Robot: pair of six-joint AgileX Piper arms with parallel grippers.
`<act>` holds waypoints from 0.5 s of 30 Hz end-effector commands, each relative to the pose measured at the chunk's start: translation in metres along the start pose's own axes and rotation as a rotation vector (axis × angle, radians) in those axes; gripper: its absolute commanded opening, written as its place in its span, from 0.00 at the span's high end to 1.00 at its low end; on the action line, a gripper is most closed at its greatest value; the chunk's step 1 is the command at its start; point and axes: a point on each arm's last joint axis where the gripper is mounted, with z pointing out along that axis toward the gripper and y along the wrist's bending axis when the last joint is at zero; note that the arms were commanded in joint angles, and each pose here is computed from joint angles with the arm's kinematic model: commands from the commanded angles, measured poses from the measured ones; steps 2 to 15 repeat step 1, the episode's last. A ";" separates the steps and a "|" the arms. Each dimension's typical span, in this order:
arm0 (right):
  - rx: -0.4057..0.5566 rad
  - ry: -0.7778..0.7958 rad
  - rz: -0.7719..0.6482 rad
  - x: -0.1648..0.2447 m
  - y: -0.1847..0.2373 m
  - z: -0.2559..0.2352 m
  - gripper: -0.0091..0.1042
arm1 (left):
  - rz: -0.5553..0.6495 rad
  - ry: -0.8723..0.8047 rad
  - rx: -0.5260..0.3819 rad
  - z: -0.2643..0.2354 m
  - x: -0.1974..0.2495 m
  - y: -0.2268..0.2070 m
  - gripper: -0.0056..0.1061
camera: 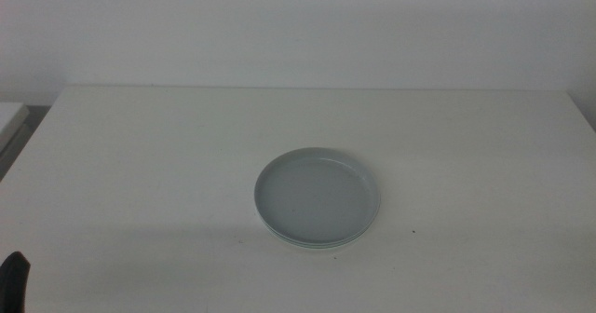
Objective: Stack the three bowls on top of each other.
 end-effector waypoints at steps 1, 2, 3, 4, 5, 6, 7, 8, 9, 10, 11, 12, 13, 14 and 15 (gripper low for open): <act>0.007 -0.013 -0.006 0.000 0.000 0.000 0.10 | -0.005 -0.018 0.003 0.000 -0.001 0.000 0.11; 0.007 -0.013 -0.006 0.000 0.000 0.000 0.10 | -0.005 -0.018 0.003 0.000 -0.001 0.000 0.11; 0.007 -0.013 -0.006 0.000 0.000 0.000 0.10 | -0.005 -0.018 0.003 0.000 -0.001 0.000 0.11; 0.007 -0.013 -0.006 0.000 0.000 0.000 0.10 | -0.005 -0.018 0.003 0.000 -0.001 0.000 0.11; 0.007 -0.013 -0.006 0.000 0.000 0.000 0.10 | -0.005 -0.018 0.003 0.000 -0.001 0.000 0.11; 0.007 -0.013 -0.006 0.000 0.000 0.000 0.10 | -0.005 -0.018 0.003 0.000 -0.001 0.000 0.11; 0.007 -0.013 -0.006 0.000 0.000 0.000 0.10 | -0.005 -0.018 0.003 0.000 -0.001 0.000 0.11; 0.007 -0.013 -0.006 0.000 0.000 0.000 0.10 | -0.005 -0.018 0.003 0.000 -0.001 0.000 0.11; 0.007 -0.013 -0.006 0.000 0.000 0.000 0.10 | -0.005 -0.018 0.003 0.000 -0.001 0.000 0.11; 0.007 -0.013 -0.006 0.000 0.000 0.000 0.10 | -0.005 -0.018 0.003 0.000 -0.001 0.000 0.11; 0.007 -0.013 -0.006 0.000 0.000 0.000 0.10 | -0.005 -0.018 0.003 0.000 -0.001 0.000 0.11; 0.007 -0.013 -0.006 0.000 0.000 0.000 0.10 | -0.005 -0.018 0.003 0.000 -0.001 0.000 0.11; 0.007 -0.013 -0.006 0.000 0.000 0.000 0.10 | -0.005 -0.018 0.003 0.000 -0.001 0.000 0.11; 0.007 -0.013 -0.006 0.000 0.000 0.000 0.10 | -0.005 -0.018 0.003 0.000 -0.001 0.000 0.11; 0.007 -0.013 -0.006 0.000 0.000 0.000 0.10 | -0.005 -0.018 0.003 0.000 -0.001 0.000 0.11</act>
